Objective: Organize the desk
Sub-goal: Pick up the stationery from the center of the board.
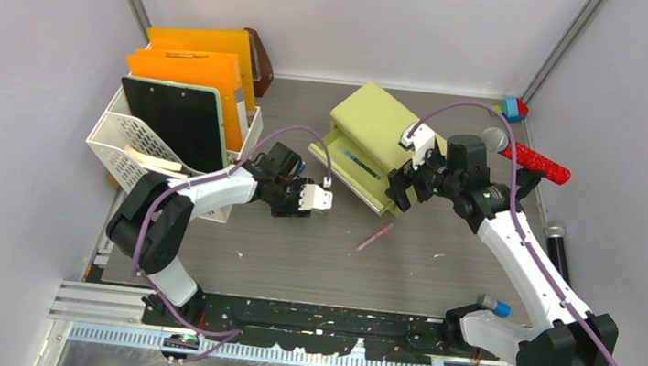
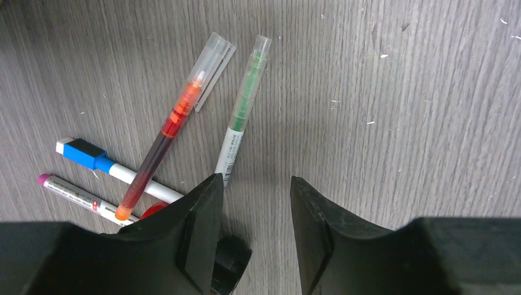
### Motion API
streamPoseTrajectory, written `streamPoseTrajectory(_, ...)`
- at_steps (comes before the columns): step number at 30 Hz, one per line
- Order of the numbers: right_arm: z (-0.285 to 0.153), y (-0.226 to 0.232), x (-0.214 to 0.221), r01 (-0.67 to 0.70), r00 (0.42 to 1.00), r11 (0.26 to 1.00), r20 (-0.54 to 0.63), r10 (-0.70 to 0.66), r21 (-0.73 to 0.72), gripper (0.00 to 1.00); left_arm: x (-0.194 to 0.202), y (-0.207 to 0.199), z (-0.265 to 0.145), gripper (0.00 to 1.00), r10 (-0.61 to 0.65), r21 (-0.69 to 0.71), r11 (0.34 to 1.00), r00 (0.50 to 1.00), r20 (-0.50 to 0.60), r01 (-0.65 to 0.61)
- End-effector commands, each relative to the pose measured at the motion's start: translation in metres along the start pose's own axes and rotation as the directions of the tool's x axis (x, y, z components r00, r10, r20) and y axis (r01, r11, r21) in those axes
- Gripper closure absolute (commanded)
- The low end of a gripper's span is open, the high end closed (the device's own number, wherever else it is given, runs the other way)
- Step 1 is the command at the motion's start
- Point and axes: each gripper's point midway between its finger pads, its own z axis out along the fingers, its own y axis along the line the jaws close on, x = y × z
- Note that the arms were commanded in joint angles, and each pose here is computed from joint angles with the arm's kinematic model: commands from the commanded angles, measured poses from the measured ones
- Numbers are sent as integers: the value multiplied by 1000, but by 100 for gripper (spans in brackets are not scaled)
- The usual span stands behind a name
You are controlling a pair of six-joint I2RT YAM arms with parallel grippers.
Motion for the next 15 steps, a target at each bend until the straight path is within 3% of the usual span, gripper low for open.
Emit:
streamPoseTrajectory(1, -5, -2, -16, 16, 998, 1000, 64, -16, 7, 4, -4, 8, 6, 54, 86, -16, 996, 996, 21, -85)
streamPoseTrajectory(15, -3, -1, -13, 1, 999, 1000, 54, -1, -7, 4, 3, 5, 20, 61, 102, 46, 994, 995, -5, -102)
